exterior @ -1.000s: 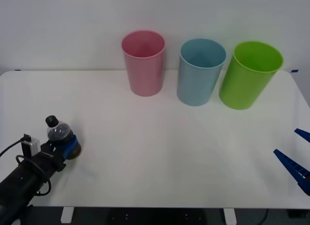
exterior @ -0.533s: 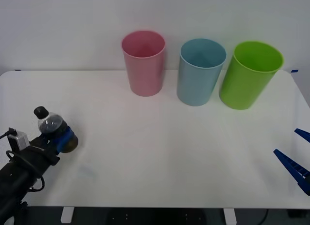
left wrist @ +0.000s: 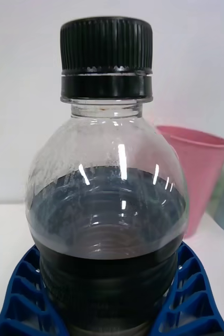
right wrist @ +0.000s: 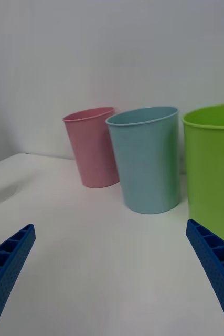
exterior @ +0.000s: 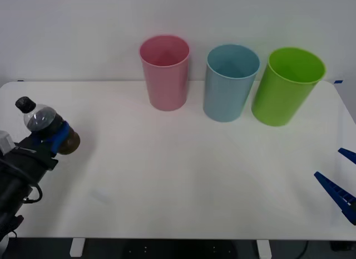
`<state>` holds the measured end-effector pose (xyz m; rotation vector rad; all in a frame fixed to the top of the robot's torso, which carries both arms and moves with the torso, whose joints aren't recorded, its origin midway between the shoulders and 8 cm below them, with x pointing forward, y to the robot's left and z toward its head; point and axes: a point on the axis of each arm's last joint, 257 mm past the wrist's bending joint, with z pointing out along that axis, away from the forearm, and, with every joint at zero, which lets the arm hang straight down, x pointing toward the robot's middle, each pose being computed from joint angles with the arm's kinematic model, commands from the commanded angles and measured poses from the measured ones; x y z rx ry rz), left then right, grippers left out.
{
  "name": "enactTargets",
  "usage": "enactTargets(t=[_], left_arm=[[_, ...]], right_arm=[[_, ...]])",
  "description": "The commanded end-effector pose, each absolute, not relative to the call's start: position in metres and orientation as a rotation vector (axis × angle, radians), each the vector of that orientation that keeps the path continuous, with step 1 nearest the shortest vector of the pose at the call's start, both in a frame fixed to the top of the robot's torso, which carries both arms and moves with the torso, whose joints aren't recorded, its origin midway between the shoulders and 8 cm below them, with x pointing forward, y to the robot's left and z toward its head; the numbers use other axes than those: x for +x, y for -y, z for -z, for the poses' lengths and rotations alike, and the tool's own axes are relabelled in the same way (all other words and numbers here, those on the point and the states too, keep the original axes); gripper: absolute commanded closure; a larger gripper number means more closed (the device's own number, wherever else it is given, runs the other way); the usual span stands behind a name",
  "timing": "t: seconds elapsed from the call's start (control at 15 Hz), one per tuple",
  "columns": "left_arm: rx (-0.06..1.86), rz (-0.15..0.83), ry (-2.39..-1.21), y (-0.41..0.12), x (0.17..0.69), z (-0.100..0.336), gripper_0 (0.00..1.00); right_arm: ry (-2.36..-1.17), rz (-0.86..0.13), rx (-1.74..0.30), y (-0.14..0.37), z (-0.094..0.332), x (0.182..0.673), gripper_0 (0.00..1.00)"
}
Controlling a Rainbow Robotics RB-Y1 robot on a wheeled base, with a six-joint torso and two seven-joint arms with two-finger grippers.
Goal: Grasp the object on the table and drop it into the matching bin: aluminum can to the light blue bin, PET bottle to the pink bin.
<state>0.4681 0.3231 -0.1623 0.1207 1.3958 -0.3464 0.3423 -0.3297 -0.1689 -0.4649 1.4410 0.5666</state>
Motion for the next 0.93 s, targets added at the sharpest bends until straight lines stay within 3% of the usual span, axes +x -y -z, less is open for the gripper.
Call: enactTargets(t=[0.07, 0.93], left_arm=[[0.143, 0.356, -1.359, -0.313, 0.478, 0.140, 1.00], [0.238, 0.569, -1.252, -0.245, 0.537, 0.018, 1.00]], right_arm=[[-1.441, -0.567, -0.465, 0.330, 0.169, 0.342, 0.00], [-1.441, -0.567, -0.465, 0.330, 0.169, 0.342, 0.00]])
